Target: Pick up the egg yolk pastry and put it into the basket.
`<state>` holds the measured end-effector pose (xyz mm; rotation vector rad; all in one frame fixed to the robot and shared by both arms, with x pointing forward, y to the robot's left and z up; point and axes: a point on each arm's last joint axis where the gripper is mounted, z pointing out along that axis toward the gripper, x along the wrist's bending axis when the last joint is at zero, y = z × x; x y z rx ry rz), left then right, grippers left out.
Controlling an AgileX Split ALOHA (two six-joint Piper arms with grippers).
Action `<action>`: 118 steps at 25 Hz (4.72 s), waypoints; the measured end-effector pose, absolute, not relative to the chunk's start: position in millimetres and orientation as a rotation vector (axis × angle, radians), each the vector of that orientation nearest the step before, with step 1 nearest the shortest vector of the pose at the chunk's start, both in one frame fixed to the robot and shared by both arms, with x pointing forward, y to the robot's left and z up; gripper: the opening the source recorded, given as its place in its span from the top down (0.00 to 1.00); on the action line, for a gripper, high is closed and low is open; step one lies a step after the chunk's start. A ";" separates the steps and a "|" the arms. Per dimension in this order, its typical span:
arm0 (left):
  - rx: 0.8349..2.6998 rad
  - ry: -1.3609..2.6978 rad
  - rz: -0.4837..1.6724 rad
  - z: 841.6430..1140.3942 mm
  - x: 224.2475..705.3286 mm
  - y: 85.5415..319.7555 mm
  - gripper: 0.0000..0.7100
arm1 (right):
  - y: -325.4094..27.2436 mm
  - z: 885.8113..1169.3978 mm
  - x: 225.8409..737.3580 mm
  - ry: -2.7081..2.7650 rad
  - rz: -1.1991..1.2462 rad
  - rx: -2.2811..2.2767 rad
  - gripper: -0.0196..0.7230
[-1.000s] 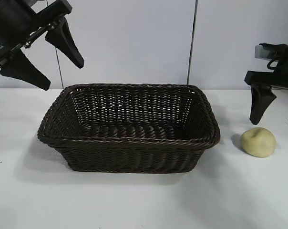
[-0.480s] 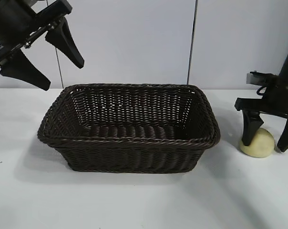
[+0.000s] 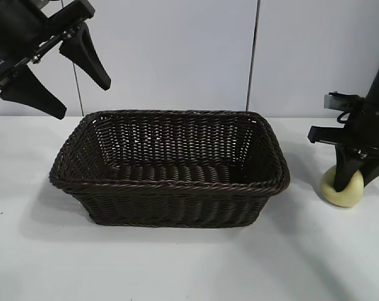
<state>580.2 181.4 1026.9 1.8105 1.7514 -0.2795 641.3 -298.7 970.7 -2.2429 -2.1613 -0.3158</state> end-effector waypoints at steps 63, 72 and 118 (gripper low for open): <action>1.832 1.746 -0.305 1026.5 577.9 181.0 0.25 | -110.1 1007.1 625.6 -2.282 -0.634 -1.788 0.76; 1.833 1.745 -0.304 1026.5 577.9 181.0 0.25 | -109.4 1001.3 628.6 -2.281 -0.636 -1.797 0.68; 1.845 1.740 -0.314 1026.3 576.9 180.8 0.25 | -173.4 1097.3 622.1 -2.401 -0.710 -1.854 0.31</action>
